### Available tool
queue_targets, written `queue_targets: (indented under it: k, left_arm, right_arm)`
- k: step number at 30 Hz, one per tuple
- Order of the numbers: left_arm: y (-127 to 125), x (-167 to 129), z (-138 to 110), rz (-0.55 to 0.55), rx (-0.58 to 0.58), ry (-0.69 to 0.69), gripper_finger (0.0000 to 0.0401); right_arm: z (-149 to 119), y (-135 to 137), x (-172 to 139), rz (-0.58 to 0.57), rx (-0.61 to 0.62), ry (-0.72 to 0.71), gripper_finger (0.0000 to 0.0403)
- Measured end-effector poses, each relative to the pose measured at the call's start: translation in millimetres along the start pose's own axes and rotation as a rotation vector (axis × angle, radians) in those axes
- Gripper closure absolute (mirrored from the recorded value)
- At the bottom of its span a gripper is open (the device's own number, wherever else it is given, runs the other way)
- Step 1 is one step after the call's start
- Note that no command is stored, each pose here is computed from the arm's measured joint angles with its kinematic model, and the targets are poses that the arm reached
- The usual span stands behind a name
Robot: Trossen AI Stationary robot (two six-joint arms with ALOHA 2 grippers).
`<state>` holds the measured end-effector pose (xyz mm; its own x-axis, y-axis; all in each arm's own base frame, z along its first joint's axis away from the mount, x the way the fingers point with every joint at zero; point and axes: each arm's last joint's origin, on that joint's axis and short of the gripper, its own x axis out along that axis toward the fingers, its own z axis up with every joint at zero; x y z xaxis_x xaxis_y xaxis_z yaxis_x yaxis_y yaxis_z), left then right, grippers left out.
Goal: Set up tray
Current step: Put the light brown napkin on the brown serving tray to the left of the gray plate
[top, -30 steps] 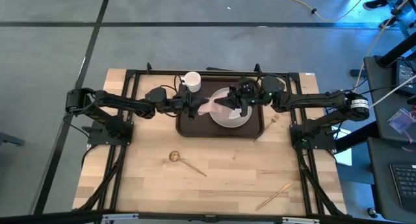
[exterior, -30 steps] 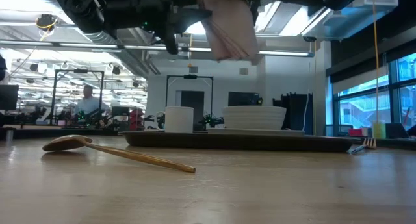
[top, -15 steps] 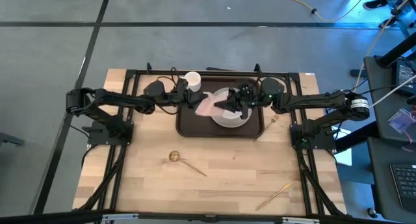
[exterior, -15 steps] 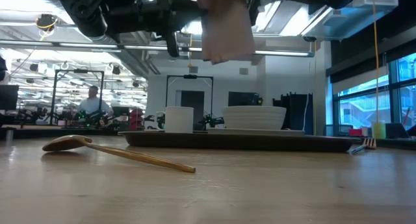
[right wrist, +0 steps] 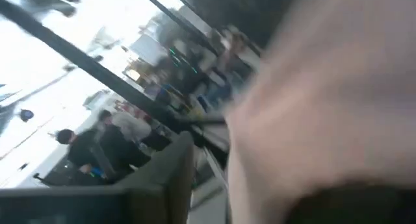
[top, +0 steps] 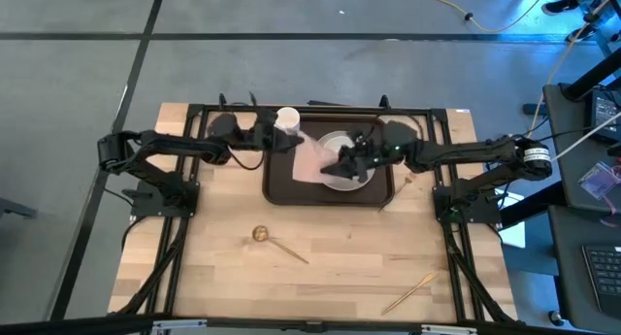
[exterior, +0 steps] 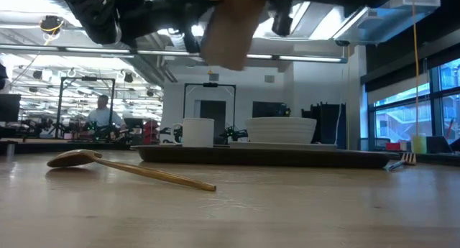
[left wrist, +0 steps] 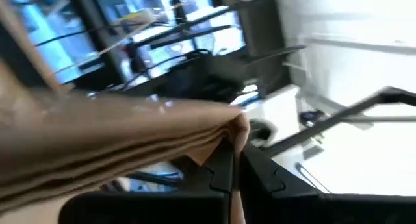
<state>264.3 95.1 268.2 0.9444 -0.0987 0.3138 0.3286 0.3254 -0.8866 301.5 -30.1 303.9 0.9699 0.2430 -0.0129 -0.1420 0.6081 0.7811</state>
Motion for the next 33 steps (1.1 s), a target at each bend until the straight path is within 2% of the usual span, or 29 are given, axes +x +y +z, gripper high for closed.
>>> queue_targets:
  k: [3,5,9,14,22,29,33]
  left_arm:
    - [-7.7,1.5,4.4,-0.060,0.033,0.048,0.0396]
    - [-12.4,5.3,3.5,-0.085,0.040,0.075,0.0397]
    - [-13.6,9.1,-2.9,-0.089,0.040,0.147,0.0397]
    - [-13.9,9.5,-6.5,-0.099,0.034,0.216,0.0397]
    - [-12.7,1.6,7.5,-0.095,0.074,0.232,0.0397]
    - [-37.6,-12.6,17.4,-0.185,0.259,0.306,0.0397]
    - [-55.8,-19.5,14.7,-0.256,0.352,0.388,0.0397]
  right_arm:
    - [-7.3,-8.2,2.8,-0.123,0.037,-0.008,0.0188]
    - [-8.3,-13.1,5.5,-0.157,0.038,-0.035,0.0168]
    - [-6.8,-16.9,14.5,-0.096,0.055,-0.076,0.0151]
    - [-8.7,-19.3,19.9,-0.035,0.089,-0.046,0.0149]
    - [-11.7,-16.2,20.9,0.006,0.205,0.002,0.0149]
    - [-10.5,-16.4,20.8,0.000,0.291,-0.022,0.0149]
    - [-2.9,-10.3,19.4,0.079,0.359,-0.075,0.0149]
